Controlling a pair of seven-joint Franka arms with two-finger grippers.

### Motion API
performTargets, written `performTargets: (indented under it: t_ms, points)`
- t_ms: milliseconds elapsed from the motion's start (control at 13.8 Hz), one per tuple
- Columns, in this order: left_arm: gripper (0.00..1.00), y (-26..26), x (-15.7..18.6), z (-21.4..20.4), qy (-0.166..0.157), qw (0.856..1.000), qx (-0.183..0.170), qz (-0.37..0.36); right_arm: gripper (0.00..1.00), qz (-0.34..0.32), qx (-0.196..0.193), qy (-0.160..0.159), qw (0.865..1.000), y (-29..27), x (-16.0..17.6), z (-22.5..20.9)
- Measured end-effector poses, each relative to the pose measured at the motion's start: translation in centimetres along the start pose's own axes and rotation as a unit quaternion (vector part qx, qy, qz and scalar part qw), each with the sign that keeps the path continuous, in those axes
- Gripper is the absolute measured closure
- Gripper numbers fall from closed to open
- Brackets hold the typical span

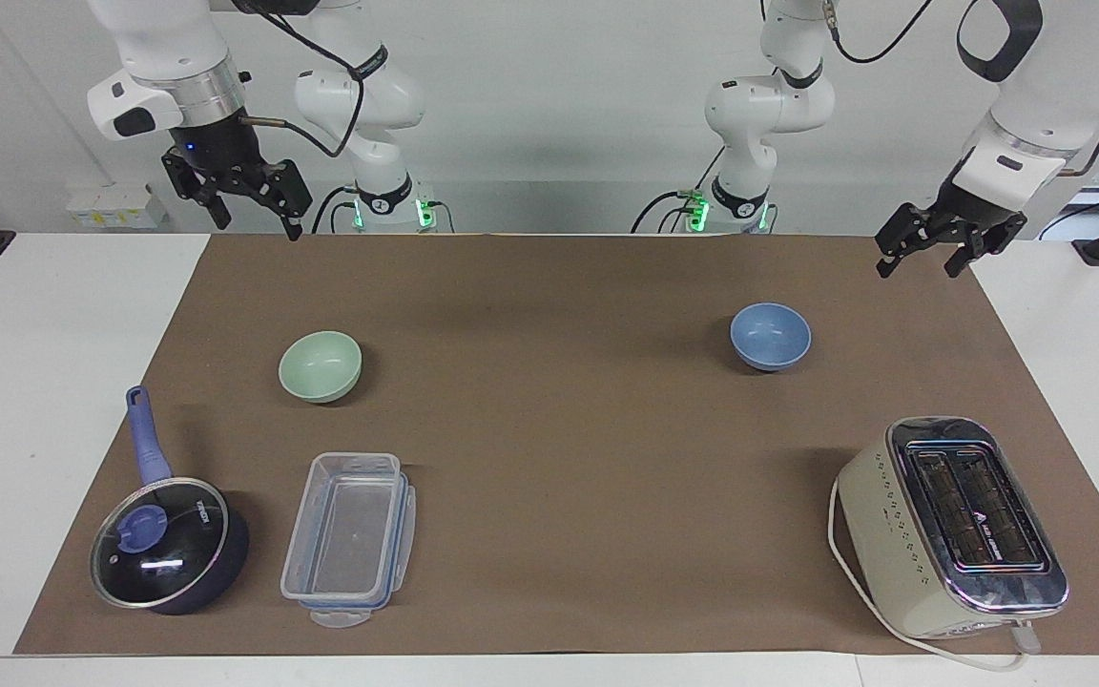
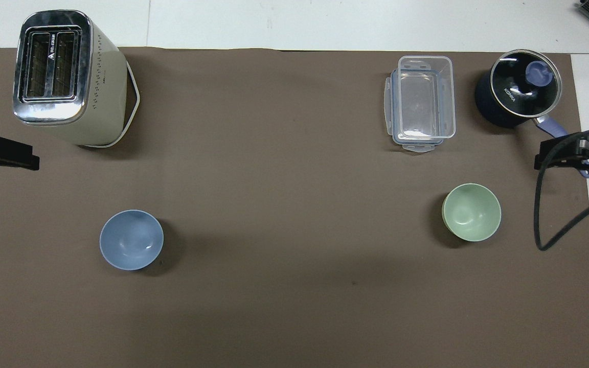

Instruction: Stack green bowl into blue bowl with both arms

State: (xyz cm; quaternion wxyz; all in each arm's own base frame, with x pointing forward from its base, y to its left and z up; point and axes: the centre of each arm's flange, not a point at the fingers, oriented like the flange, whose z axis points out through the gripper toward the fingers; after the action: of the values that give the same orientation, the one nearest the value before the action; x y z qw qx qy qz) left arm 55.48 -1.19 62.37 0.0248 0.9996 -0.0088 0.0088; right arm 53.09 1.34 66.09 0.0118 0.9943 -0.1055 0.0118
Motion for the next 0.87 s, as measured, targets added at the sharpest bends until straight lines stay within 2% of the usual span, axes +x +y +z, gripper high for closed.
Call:
performTargets:
  t_ms: [218,872]
  points:
    - [0.00,-0.01,-0.26,0.16,-0.010,1.000,0.000,0.000,0.00,0.000,0.000,0.000,1.000,0.01,-0.09,-0.05]
    - [0.00,0.58,-0.31,0.10,-0.009,1.000,0.000,0.005,0.00,0.000,0.000,0.000,1.000,0.01,-0.09,0.02]
